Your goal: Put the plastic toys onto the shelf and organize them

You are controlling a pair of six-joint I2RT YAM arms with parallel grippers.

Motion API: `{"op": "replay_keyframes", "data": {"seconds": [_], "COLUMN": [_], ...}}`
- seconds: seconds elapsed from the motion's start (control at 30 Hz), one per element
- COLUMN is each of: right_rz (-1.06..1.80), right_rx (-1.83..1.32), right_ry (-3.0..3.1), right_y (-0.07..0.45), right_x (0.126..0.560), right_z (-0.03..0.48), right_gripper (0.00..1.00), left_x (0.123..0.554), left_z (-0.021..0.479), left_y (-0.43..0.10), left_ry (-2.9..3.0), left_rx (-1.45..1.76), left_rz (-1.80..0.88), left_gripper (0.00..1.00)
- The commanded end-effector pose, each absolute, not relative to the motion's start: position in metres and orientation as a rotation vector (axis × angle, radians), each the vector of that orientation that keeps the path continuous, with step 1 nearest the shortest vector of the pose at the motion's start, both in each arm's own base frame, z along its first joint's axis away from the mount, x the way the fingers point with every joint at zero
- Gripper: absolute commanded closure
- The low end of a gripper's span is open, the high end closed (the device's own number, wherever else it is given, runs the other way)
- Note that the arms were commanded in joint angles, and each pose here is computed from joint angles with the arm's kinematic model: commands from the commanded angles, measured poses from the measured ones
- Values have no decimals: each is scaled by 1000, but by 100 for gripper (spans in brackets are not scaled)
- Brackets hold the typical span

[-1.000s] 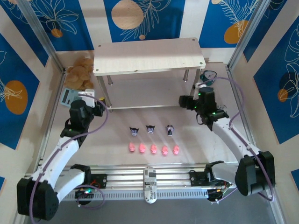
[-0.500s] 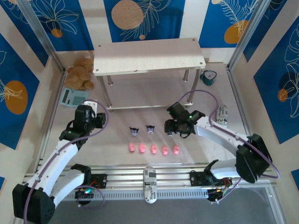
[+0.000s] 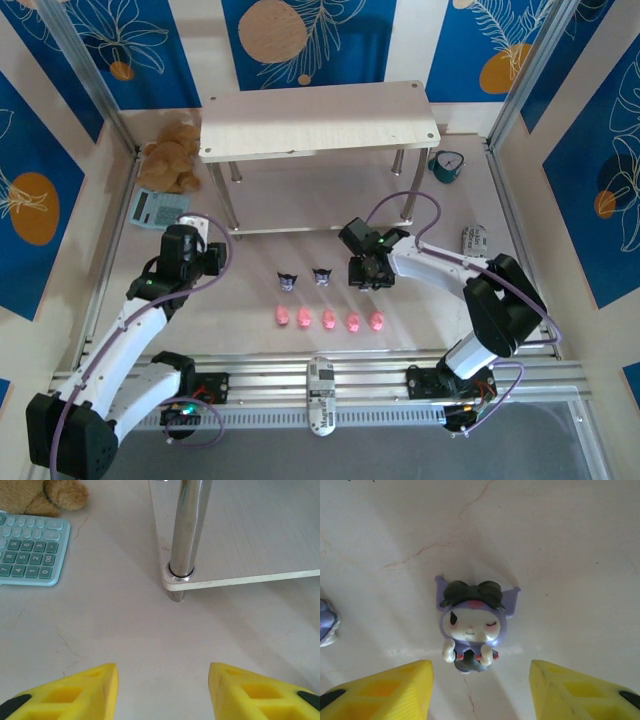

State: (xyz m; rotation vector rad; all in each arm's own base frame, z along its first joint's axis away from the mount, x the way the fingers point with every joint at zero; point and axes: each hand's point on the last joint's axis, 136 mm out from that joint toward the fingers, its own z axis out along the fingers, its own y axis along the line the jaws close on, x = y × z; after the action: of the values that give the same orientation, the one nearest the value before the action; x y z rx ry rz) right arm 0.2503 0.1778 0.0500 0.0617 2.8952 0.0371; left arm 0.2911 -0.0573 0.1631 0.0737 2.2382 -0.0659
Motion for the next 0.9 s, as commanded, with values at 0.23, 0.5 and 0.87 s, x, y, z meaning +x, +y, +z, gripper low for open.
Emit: {"op": "replay_keyframes", "data": {"seconds": [0.23,0.5,0.87], "right_rz": [14,24,48], "right_rx": [80,59,-55], "right_ry": [2907,2922,2871], "right_y": [183,184,182], "right_x": [267,270,266], "right_z": [36,28,46], "right_gripper": [52,73,92], "left_x": [304,310,312], "left_z": [173,172,174], "left_y": [-60,-61,-65], "left_ry": [2241,2249,2249], "left_rx": [110,129,118], "left_rz": [-25,-11,-41], "left_gripper": [48,48,49]}}
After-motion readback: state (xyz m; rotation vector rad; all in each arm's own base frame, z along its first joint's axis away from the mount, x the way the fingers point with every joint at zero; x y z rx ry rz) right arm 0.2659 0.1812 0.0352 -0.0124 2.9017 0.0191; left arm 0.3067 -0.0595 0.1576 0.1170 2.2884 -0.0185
